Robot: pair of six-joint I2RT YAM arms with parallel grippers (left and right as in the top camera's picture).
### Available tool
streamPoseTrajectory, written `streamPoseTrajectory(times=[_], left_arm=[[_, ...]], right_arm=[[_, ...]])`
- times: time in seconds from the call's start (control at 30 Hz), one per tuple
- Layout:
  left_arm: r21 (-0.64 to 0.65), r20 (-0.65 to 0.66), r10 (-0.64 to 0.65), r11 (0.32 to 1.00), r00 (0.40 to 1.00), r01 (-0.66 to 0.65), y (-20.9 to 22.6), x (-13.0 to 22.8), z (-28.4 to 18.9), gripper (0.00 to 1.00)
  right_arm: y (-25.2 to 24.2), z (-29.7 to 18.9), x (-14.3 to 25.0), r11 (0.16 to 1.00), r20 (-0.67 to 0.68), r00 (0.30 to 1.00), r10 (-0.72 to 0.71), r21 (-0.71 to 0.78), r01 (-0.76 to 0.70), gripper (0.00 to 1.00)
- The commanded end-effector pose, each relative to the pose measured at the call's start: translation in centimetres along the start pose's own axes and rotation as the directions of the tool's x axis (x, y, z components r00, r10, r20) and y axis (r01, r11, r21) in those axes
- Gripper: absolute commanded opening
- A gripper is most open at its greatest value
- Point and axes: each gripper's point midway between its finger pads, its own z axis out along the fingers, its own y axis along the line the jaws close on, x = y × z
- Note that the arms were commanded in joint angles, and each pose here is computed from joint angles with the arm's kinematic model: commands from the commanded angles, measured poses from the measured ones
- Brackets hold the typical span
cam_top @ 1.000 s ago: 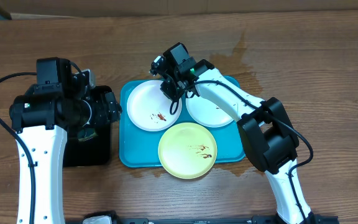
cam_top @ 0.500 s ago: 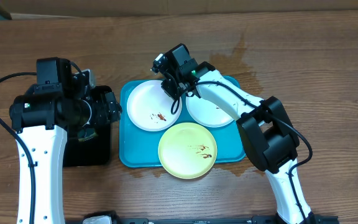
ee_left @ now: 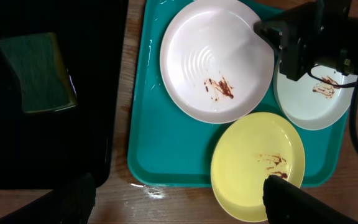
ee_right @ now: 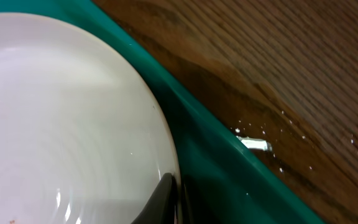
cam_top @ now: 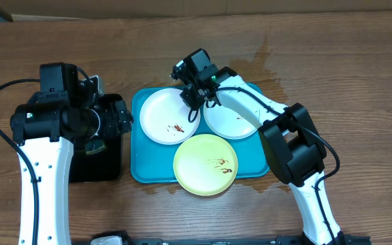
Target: Clean dirty plates on tray and stack at the side
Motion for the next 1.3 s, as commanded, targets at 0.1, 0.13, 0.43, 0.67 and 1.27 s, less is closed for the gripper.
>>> streamPoseTrajectory(times=[0.1, 0.13, 0.43, 0.67, 1.27], left_arm=[[-0.007, -0.010, -0.012, 1.000, 1.000, 0.012, 0.2, 0.0, 0.4, 0.87], [-0.007, -0.010, -0.012, 1.000, 1.000, 0.012, 0.2, 0.0, 0.4, 0.88], [-0.009, -0.020, -0.014, 1.000, 1.000, 0.014, 0.2, 0.3, 0.4, 0.89], [-0.009, -0.019, -0.014, 1.000, 1.000, 0.014, 0.2, 0.2, 0.4, 0.91], [-0.012, -0.034, -0.014, 1.000, 0.999, 0.014, 0.3, 0.6, 0.3, 0.91]], right_arm=[[-0.3, -7.9, -7.0, 0.960, 0.163, 0.947, 0.277, -0.006, -0.279, 0.04], [-0.3, -9.4, -7.5, 0.950, 0.177, 0.934, 0.310, -0.014, -0.312, 0.04], [-5.3, -16.5, -1.7, 0.348, 0.042, 0.348, 0.936, 0.006, -0.937, 0.04], [-2.6, -16.1, 6.8, -0.110, -0.032, -0.126, 0.991, 0.319, -0.941, 0.04], [6.5, -14.4, 11.8, -0.014, 0.003, -0.015, 1.000, 0.549, -0.835, 0.04]])
